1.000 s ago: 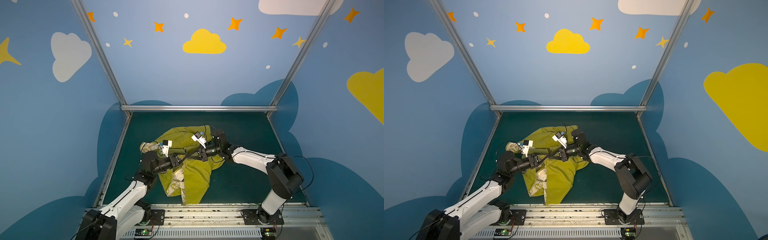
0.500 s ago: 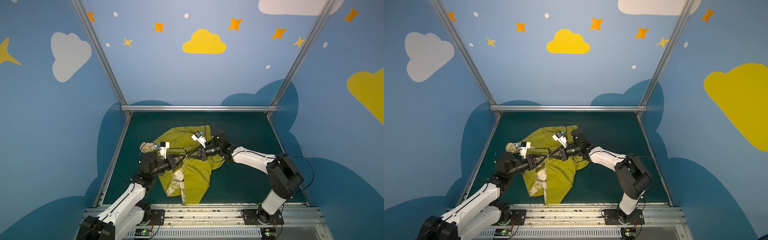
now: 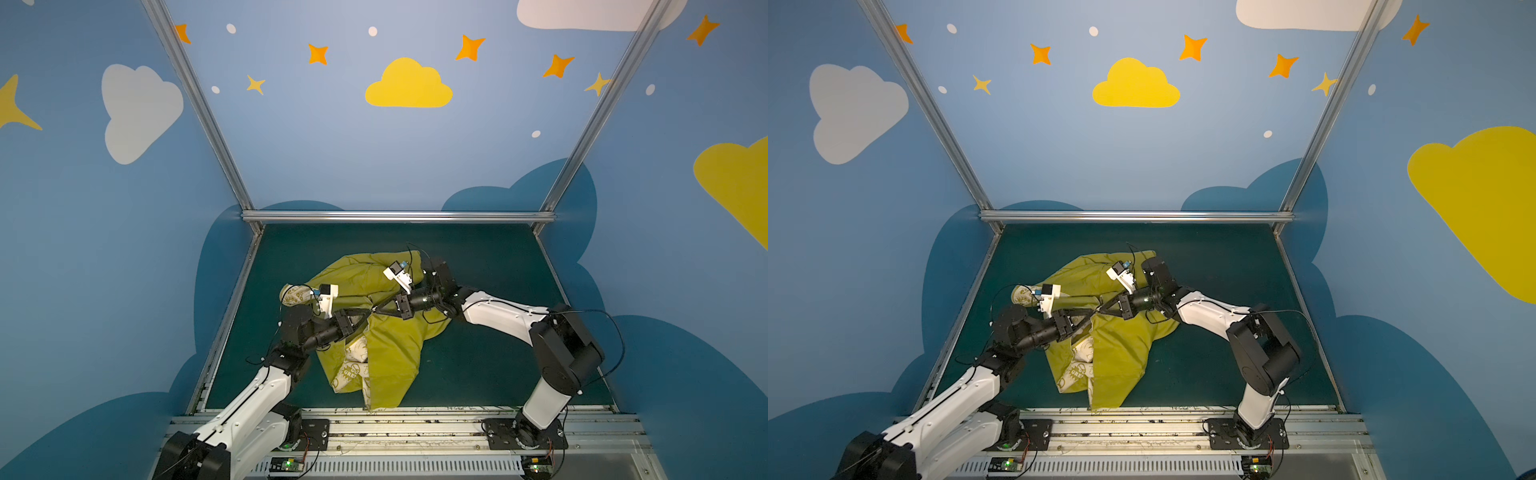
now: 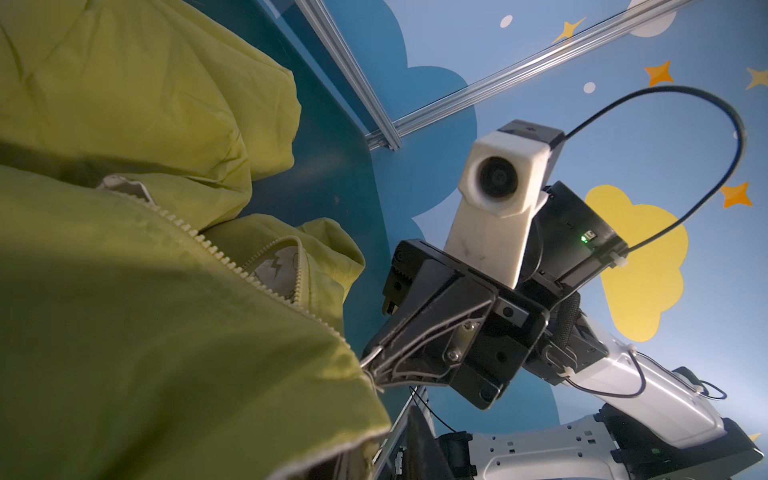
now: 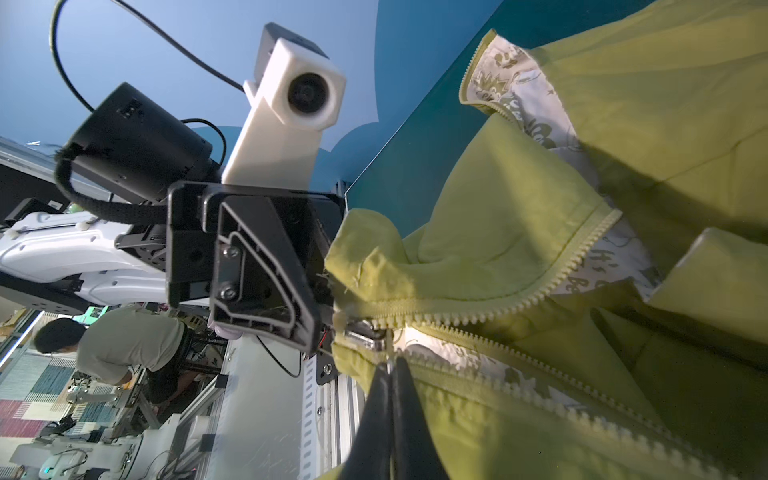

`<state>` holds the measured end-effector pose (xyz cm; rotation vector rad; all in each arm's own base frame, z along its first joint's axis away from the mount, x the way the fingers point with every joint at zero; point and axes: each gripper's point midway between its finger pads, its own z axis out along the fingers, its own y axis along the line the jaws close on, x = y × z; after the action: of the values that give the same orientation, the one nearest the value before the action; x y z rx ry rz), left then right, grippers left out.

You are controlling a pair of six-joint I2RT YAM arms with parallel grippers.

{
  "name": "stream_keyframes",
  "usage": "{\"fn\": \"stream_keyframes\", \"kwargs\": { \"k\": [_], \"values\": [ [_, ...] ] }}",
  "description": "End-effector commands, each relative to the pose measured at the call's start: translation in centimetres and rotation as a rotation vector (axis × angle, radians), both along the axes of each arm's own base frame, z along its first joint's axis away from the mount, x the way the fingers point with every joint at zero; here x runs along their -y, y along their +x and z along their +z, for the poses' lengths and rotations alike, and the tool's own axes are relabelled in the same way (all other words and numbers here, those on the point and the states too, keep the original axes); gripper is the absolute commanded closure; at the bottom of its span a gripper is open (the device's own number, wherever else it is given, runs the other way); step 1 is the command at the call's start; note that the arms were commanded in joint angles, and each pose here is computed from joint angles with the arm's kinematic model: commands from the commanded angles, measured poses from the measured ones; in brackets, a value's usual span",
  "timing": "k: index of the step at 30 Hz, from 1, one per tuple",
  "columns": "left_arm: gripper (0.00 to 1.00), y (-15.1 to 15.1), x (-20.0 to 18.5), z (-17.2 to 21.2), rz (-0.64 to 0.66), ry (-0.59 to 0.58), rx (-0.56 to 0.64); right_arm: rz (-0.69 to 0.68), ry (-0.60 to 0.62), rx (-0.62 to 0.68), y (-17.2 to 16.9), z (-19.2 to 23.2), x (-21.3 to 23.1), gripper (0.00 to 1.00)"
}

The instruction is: Zip up the jacket

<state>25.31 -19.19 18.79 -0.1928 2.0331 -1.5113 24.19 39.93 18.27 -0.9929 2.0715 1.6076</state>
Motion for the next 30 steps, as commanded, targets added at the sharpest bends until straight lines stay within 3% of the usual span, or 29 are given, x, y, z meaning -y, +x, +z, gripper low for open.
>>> {"fn": "stream_keyframes", "kwargs": {
  "k": [1,13,30],
  "values": [
    [0.74,0.0,0.0,0.0,-0.012,0.001,0.014,-0.014,0.0,0.0,0.7,0.4,-0.2,1.0],
    [0.97,0.1,0.1,0.0,-0.011,0.002,0.015,-0.017,0.003,0.003,0.6,0.6,-0.1,1.0],
    [0.97,-0.8,-0.7,0.8,0.018,0.014,0.096,-0.151,-0.143,-0.031,3.1,-2.8,1.1,1.0]
  ]
}}
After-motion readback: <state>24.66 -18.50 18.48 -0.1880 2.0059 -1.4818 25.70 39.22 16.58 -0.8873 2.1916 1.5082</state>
